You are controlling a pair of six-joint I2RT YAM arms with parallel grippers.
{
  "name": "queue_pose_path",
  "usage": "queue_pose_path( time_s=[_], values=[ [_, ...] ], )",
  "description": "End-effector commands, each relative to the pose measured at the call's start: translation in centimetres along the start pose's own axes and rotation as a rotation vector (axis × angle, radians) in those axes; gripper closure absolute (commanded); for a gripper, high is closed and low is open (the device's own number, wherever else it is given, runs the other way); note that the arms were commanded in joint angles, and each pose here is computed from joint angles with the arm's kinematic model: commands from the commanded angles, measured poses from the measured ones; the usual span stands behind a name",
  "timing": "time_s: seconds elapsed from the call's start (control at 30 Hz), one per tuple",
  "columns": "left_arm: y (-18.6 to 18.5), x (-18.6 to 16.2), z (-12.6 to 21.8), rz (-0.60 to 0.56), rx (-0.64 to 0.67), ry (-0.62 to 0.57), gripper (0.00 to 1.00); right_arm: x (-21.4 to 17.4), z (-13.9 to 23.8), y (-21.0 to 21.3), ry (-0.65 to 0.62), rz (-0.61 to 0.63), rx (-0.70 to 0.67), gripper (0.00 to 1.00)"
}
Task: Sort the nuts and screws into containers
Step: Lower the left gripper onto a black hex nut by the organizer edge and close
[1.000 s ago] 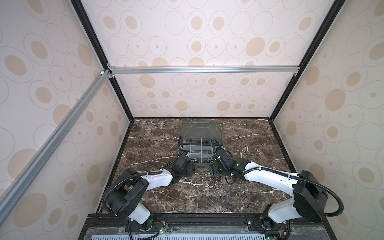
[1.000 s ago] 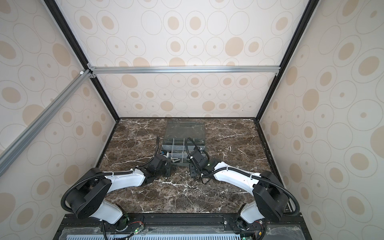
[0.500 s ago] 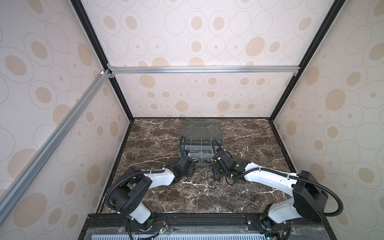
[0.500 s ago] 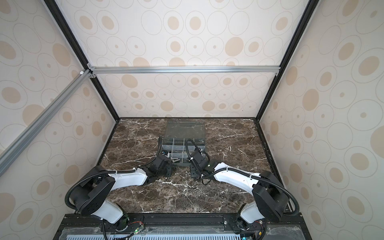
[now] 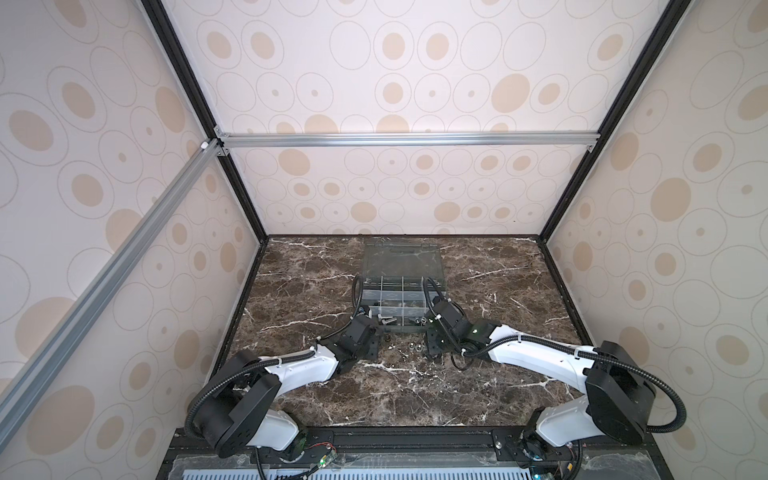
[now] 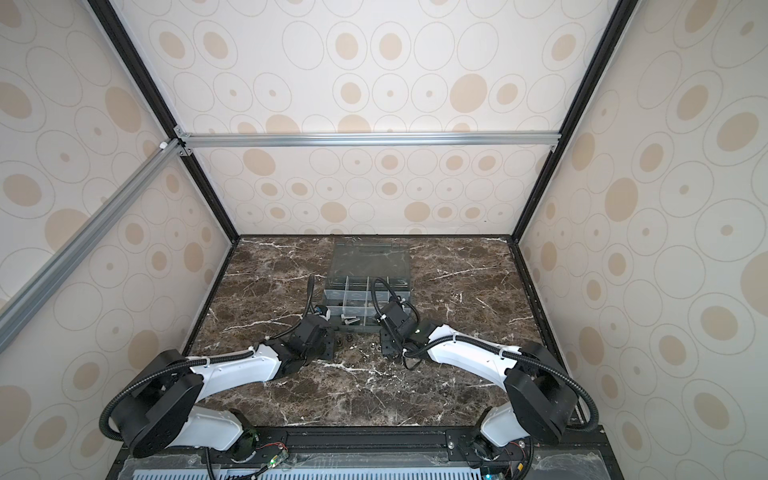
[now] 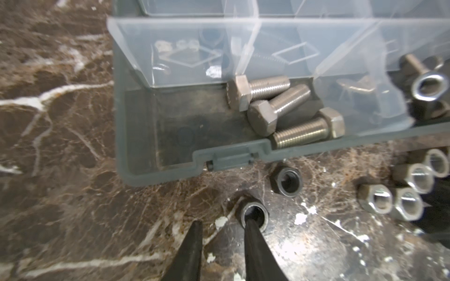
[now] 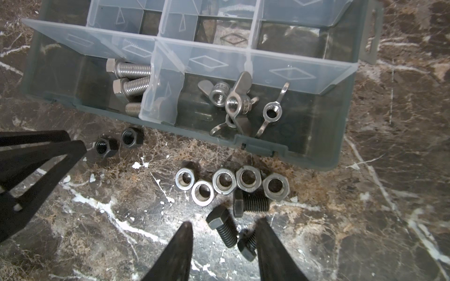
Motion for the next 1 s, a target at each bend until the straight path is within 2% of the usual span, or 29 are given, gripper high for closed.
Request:
queue_pose_path(
  time_s=[0.0,0.4,0.97],
  values=[
    [-0.8,1.2,0.8,-0.025,-0.021,-0.026,0.68,0.0,0.4,0.2,-0.007,-0.001,0.010,0.54],
    [-2.8,1.2,-0.6,-0.099,-0.056,0.026,0.58,-0.2,0.7,-0.3,-0.017,-0.014,0.006,0.54],
    [-2.7,0.3,-2.4,-0.183,-0.021,0.089,0.58,0.0,0.9,0.0,-0.012,-0.009,0.013,0.54]
  ],
)
Point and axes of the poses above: each gripper's point midway between its finger pads, its own z axis back along the fingers, its own y axis along the line the jaws close on, x = y × z, the point moved 1 cm from there along z, back along the fingers, and after that the axes turned 1 degree about -z, right-handed, at the moved point
